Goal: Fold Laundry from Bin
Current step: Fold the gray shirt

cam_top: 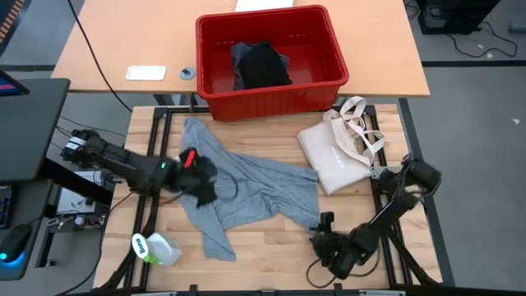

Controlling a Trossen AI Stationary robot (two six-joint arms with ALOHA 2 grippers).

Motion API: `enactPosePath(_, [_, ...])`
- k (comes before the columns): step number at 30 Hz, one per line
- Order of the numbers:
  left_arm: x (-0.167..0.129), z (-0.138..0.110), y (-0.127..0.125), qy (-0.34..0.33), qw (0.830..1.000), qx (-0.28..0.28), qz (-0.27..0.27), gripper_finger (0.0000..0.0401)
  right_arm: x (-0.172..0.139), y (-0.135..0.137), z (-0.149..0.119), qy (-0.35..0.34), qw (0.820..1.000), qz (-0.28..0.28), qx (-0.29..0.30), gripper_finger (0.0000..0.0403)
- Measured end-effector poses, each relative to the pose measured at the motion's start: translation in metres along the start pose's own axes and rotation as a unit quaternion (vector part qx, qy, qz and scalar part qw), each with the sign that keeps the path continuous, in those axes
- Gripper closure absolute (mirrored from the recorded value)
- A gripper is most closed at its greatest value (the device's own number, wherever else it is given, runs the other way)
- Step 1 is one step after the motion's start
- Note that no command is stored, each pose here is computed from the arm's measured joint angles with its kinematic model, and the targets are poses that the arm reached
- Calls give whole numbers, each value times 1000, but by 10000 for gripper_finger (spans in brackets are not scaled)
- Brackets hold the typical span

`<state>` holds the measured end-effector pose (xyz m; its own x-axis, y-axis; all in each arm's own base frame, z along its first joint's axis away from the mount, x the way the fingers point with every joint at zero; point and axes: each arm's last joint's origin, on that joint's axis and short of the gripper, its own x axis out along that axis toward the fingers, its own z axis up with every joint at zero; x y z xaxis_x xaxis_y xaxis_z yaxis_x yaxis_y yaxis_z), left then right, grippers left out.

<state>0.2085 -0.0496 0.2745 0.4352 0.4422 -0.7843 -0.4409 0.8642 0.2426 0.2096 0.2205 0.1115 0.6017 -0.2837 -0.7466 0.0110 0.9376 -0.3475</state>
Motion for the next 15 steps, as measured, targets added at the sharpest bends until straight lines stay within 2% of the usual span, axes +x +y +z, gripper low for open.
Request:
enactPosePath(4, [-15, -13, -39, -8, 994, 41, -104, 150, 6, 10, 6, 43, 997, -58, -7, 223])
enactPosePath(7, [-16, -28, -72, 13, 985, 83, -151, 163, 6, 13, 10, 56, 996, -70, -11, 226])
enactPosePath(11, [-1, -50, -114, 61, 967, 162, -186, 184, 4, 11, 10, 64, 995, -73, 1, 235])
enactPosePath(15, [23, -62, -135, 122, 955, 204, -179, 206, 3, 1, 5, 86, 992, -86, 30, 249])
